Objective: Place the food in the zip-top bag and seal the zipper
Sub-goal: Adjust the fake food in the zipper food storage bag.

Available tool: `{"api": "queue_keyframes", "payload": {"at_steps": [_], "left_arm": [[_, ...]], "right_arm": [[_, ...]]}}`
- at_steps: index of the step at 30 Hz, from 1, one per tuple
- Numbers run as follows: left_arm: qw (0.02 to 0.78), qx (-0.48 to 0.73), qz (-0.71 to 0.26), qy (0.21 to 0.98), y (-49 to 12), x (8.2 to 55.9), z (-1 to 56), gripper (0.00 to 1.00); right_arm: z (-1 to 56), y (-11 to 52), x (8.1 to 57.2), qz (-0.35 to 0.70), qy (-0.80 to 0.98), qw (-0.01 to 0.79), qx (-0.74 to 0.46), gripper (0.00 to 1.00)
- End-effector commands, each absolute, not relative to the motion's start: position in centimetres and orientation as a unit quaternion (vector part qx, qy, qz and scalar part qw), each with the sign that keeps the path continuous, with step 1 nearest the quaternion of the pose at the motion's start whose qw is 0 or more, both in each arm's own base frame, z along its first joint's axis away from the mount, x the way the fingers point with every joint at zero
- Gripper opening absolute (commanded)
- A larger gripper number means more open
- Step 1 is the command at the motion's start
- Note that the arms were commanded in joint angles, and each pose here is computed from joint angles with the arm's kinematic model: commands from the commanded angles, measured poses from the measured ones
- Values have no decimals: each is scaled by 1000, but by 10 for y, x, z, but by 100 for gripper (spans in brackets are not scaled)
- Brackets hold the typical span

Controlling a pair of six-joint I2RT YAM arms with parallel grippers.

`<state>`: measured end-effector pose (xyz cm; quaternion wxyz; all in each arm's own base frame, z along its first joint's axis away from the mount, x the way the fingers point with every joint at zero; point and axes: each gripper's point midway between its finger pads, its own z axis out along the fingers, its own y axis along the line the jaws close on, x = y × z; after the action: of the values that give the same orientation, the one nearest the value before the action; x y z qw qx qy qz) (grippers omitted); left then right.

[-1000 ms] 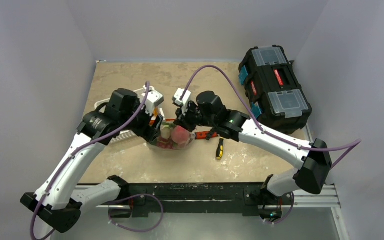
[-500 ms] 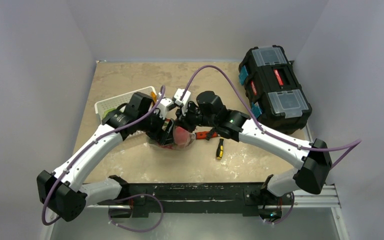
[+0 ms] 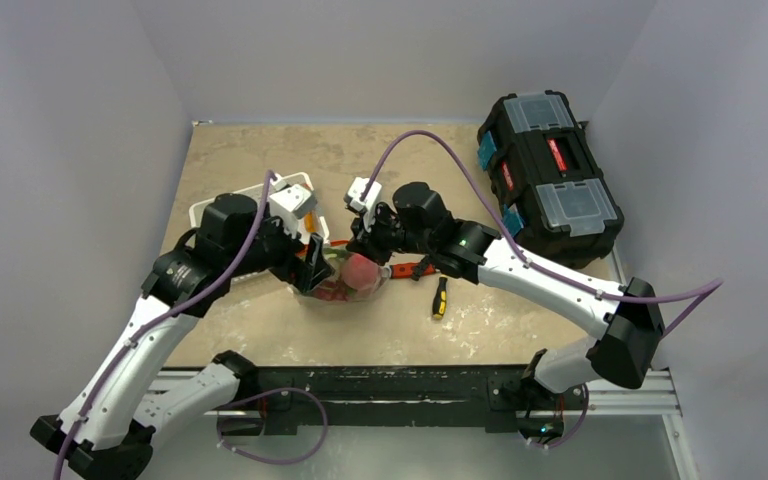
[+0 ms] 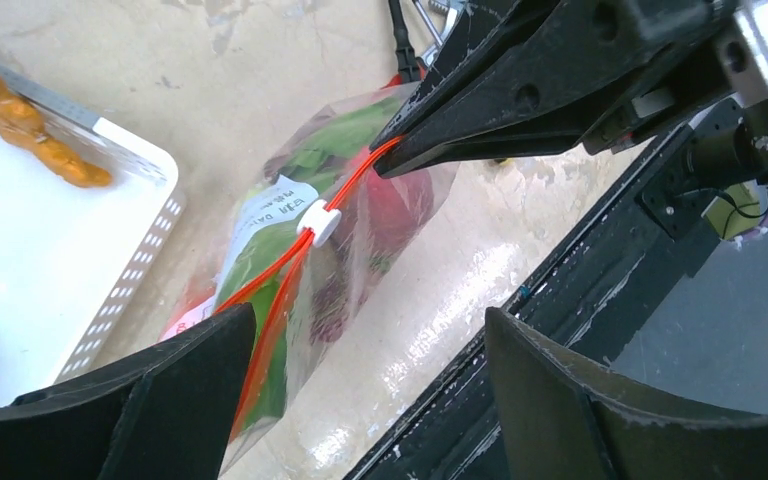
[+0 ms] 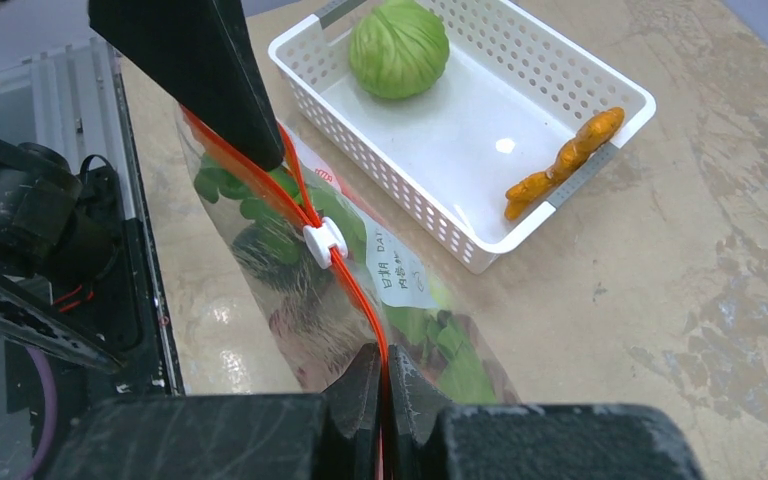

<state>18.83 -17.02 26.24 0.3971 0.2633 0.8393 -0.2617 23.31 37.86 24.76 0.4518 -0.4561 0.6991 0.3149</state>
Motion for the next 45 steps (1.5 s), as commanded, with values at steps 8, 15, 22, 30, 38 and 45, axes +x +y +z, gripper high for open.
{"api": "queue_keyframes", "payload": {"at_steps": [8, 15, 22, 30, 38, 45], "left_arm": [[435, 236, -229, 838, -150, 193, 294, 75], [420, 249, -253, 835, -166, 201, 294, 47], [391, 254, -247, 850, -169, 206, 275, 45], [371, 251, -257, 856, -177, 210, 255, 47], [391, 251, -261, 846, -176, 209, 264, 56], [418, 257, -262, 831, -165, 199, 299, 68]], "right_arm": [[291, 382, 230, 346, 661, 493, -448, 0], [291, 383, 228, 350, 659, 491, -450, 0], [294, 382, 228, 349, 657, 495, -449, 0], [294, 383, 227, 352, 656, 493, -450, 0], [294, 382, 226, 352, 656, 493, -451, 0], [294, 383, 225, 355, 654, 492, -453, 0]]}}
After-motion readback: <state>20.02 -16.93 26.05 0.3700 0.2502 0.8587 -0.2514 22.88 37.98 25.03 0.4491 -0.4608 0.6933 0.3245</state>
